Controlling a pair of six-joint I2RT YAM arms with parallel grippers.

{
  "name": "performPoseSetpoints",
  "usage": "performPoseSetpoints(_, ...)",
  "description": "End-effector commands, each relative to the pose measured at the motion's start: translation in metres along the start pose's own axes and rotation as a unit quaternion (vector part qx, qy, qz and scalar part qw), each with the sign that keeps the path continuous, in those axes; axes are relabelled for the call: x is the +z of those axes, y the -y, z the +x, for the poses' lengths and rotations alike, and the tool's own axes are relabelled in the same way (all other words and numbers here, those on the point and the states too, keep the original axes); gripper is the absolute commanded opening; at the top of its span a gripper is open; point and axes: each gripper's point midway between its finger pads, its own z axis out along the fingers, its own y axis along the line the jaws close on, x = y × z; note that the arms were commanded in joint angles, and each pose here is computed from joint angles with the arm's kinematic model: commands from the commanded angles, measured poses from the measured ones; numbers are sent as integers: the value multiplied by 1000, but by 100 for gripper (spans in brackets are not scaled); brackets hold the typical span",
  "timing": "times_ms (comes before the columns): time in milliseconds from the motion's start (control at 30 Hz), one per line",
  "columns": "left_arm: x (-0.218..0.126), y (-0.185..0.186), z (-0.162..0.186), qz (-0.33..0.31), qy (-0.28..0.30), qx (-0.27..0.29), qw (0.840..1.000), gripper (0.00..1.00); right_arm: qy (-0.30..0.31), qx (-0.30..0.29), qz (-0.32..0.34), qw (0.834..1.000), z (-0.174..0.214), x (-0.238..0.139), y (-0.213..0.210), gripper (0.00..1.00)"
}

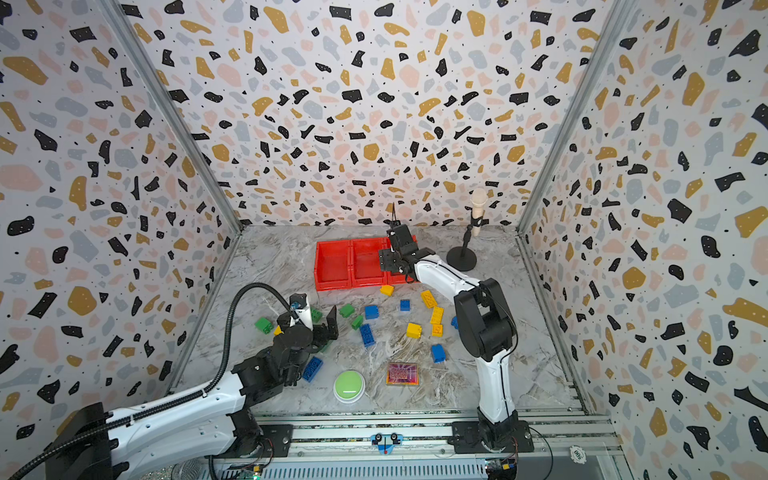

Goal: Sort the legos into containers by color
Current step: 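Carry the light green brick into the same bin and release it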

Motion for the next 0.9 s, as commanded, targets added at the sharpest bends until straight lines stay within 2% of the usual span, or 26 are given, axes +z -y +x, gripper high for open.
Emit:
performPoseSetpoints(0, -11, -16, 6, -6, 11, -35, 999, 100, 18, -25, -34, 999, 2, -32, -31, 85)
performPoseSetpoints(133, -23, -31, 10, -3, 24, -58, 998, 100, 13, -25, -14, 1000, 15, -31, -25, 80)
performPoseSetpoints(233, -30, -40, 9, -8, 33, -64, 997, 100, 20, -30, 12, 999, 8, -27, -14, 71)
performPoseSetpoints(467, -37, -45, 0, -10, 44, -77, 996, 100, 29, -2, 25, 999, -22, -3, 28, 71)
performPoseSetpoints(600, -34, -42, -2, -10, 39, -74, 996, 100, 20, 12, 33, 999, -26, 21, 50, 70)
performPoseSetpoints(633, -34, -41, -2, -11, 37, -72, 997, 100, 13, 14, 32, 999, -22, 29, 54, 71)
performPoseSetpoints(733, -30, -36, -3, -10, 31, -64, 997, 100, -23, 24, 42, 999, -15, 50, 67, 83)
performPoseSetpoints(867, -24, -21, -6, 9, 24, -52, 998, 100, -10, 42, 8, 999, -21, 45, 60, 90)
